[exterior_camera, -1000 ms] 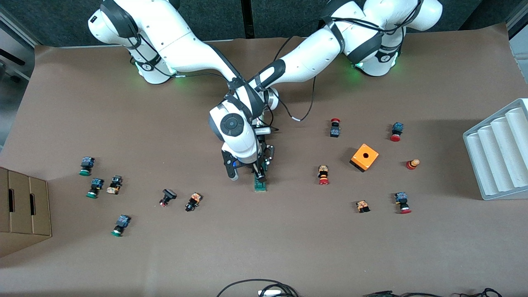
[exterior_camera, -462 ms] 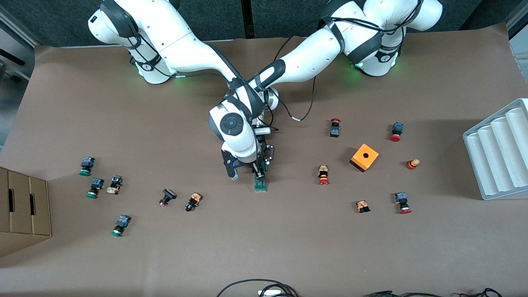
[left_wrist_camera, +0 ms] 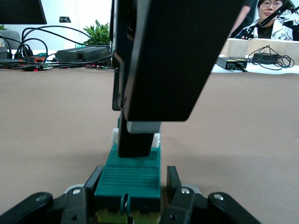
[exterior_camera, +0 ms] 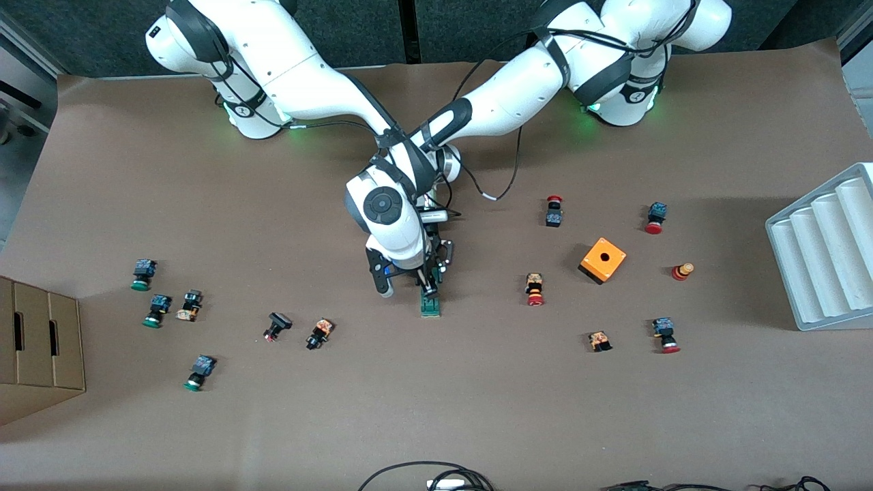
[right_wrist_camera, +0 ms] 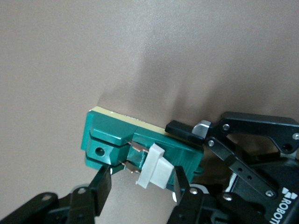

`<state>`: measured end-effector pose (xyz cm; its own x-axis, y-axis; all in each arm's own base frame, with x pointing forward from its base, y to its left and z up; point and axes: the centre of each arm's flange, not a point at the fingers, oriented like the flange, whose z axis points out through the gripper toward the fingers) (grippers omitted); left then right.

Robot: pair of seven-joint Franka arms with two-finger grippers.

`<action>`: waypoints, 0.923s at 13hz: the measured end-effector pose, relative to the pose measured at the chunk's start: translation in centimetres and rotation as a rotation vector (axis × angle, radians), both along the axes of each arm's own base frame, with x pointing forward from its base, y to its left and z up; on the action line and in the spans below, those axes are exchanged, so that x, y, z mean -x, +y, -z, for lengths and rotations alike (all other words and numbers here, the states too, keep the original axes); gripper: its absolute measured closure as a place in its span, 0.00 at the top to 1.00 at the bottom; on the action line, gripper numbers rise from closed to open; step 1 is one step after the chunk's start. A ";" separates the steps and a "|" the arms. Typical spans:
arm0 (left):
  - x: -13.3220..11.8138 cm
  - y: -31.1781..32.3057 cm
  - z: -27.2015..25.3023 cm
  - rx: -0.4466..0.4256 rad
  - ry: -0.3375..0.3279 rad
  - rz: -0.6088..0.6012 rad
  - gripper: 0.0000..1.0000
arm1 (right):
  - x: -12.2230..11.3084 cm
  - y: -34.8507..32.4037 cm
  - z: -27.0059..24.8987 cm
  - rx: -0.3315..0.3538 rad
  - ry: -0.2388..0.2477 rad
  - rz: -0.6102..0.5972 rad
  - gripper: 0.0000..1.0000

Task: Close load switch with both arms
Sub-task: 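Close the right gripper around the white lever of the switch, then push the white lever toward the switch body with the right gripper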

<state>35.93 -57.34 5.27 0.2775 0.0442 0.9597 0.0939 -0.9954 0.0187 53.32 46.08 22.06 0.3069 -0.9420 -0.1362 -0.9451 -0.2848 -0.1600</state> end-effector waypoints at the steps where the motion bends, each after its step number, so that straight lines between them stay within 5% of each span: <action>1: 0.0 0.0 0.0 0.000 0.000 0.000 0.60 | -0.1 -0.1 0.0 -0.003 0.002 0.004 0.61; 12: 0.0 0.0 0.0 0.000 0.000 0.000 0.60 | -2.2 -1.3 -2.2 -0.026 0.005 0.037 0.50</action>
